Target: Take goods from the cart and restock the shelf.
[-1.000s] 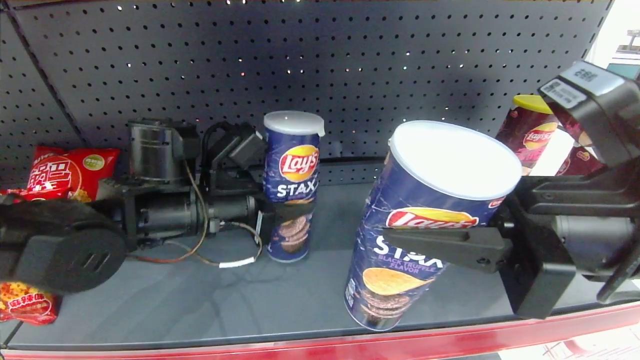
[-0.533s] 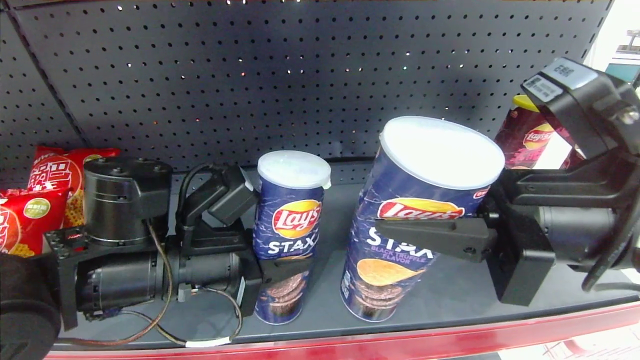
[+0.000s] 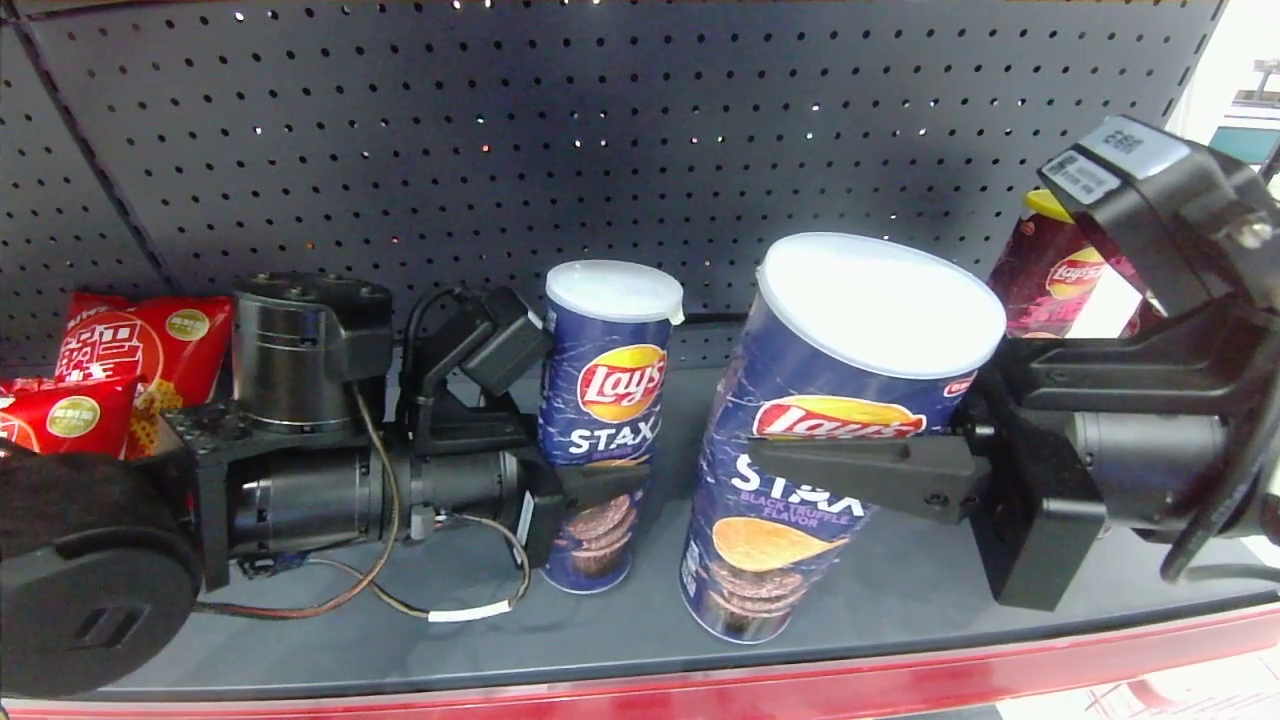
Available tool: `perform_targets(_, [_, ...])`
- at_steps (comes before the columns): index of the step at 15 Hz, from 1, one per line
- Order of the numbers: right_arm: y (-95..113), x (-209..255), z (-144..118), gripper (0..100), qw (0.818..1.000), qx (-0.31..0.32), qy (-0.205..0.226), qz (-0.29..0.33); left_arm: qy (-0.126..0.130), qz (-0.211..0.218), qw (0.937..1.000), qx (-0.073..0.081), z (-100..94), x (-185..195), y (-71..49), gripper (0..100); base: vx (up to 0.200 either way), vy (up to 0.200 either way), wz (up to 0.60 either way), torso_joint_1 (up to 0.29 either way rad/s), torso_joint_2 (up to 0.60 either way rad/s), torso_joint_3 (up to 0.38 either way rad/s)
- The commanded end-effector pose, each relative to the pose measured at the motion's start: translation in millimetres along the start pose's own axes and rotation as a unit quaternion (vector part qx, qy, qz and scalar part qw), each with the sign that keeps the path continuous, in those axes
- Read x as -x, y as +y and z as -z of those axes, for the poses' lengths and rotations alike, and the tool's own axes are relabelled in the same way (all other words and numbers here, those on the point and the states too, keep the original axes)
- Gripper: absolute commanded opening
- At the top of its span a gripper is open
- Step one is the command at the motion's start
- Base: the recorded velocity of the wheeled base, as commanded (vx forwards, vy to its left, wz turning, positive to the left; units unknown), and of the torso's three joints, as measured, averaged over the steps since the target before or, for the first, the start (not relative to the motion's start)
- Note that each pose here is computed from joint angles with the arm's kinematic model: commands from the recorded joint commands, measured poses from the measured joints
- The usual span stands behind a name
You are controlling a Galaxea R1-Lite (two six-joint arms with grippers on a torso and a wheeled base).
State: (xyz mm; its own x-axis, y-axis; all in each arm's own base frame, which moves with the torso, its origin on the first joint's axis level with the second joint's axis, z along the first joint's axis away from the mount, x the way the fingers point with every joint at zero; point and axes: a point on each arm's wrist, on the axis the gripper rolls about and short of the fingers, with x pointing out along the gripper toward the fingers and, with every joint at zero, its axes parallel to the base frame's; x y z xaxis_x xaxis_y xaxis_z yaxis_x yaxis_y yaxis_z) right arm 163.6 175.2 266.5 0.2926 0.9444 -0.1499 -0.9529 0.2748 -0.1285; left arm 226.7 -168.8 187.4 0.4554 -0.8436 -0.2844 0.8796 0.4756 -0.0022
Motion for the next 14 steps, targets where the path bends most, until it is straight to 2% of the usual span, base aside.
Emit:
perform_targets(1, [-0.3,-0.1,0.0,0,1.000,0.000,0.000,0.000,0.024,0.003,0.9996,0.012,12.9,-9.9,3.3,0,0.000,0.000,0.00,0.000,0.00,0.000])
perform_targets(7, [-3.8,0.2,0.7,0,1.000,-0.002,0.001,0.006,0.046,0.003,0.9987,0.021,26.8,-12.2,2.6,0,0.000,0.000,0.00,0.000,0.00,0.000])
perform_targets(8, [-4.0,-0.2,0.6,0,1.000,-0.002,0.001,0.006,0.050,-0.002,0.9985,0.023,29.6,-8.2,1.4,100,0.000,0.000,0.00,0.000,0.00,0.000])
perform_targets(12, [-4.6,-2.4,1.8,0,1.000,-0.002,0.004,0.005,0.052,-0.014,0.9982,0.028,36.7,16.6,-4.7,100,0.000,0.000,0.00,0.000,0.00,0.000])
perform_targets(14, [-4.4,-3.0,2.1,0,1.000,-0.003,0.004,0.004,0.050,-0.025,0.9979,0.031,38.7,26.8,-3.4,100,0.000,0.000,0.00,0.000,0.00,0.000])
